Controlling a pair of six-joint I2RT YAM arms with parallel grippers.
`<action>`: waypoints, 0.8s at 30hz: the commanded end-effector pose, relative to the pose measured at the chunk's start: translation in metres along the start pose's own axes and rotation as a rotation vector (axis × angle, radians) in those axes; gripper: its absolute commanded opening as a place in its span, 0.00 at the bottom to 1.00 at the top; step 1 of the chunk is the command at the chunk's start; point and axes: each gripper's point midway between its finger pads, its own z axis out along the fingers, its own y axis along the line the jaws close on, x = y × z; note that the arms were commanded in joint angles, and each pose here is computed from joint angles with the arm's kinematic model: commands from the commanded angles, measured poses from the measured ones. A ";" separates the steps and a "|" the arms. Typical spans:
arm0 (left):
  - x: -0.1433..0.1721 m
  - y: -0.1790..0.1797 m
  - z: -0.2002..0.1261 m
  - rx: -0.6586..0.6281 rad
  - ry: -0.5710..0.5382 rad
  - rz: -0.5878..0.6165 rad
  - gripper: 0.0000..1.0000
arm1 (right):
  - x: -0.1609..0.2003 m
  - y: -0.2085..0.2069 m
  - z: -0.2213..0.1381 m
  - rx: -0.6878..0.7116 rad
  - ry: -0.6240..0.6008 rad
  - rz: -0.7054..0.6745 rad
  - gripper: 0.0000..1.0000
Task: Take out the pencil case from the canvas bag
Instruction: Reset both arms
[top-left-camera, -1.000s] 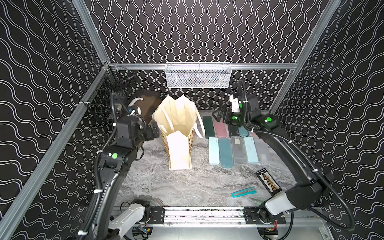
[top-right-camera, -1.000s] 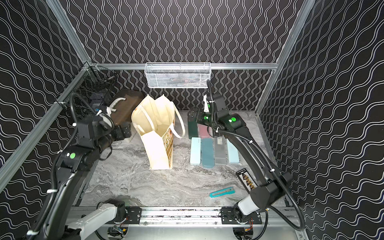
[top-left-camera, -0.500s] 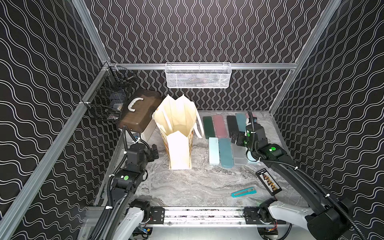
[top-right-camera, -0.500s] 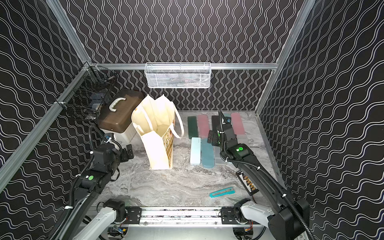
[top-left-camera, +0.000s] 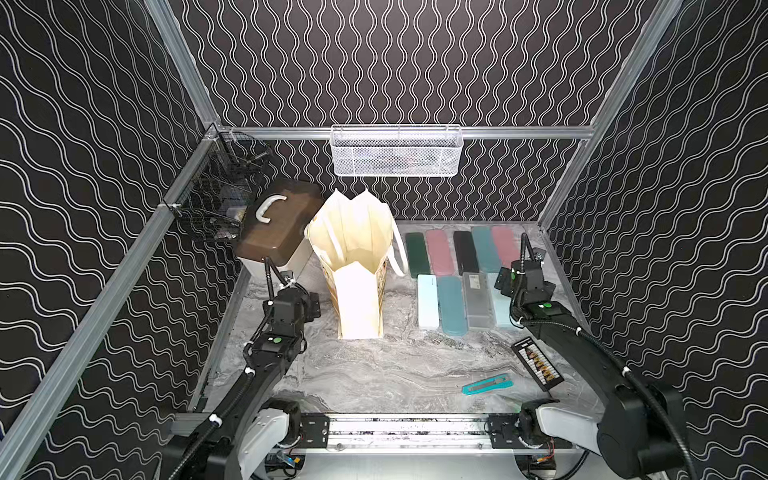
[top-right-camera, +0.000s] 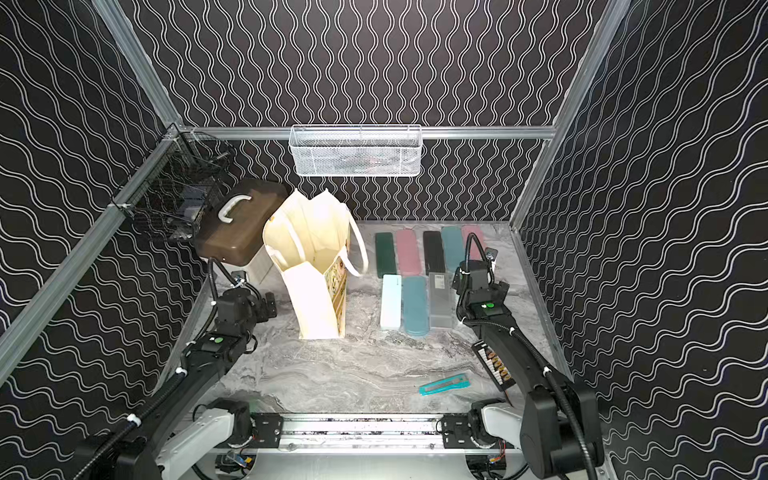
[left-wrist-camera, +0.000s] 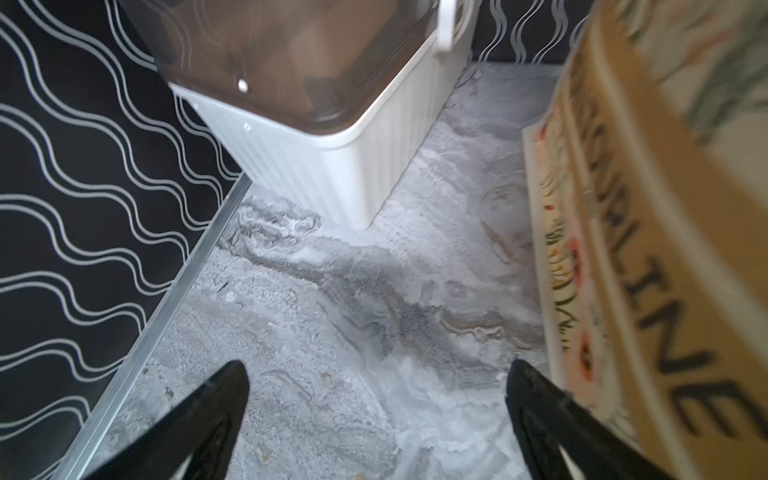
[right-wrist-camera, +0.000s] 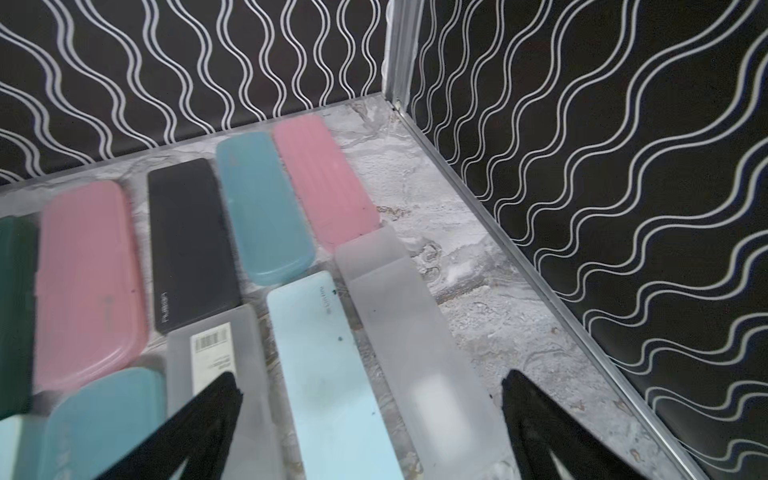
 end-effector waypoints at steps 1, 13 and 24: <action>-0.010 -0.001 0.007 0.000 -0.065 -0.017 0.99 | -0.007 -0.002 0.015 0.001 -0.025 0.034 0.99; 0.022 -0.032 0.050 0.137 0.002 -0.007 0.99 | 0.041 -0.004 0.067 -0.047 0.061 0.012 0.99; 0.004 -0.067 0.069 0.290 -0.135 0.031 0.99 | 0.062 0.007 0.091 -0.201 0.029 0.083 0.99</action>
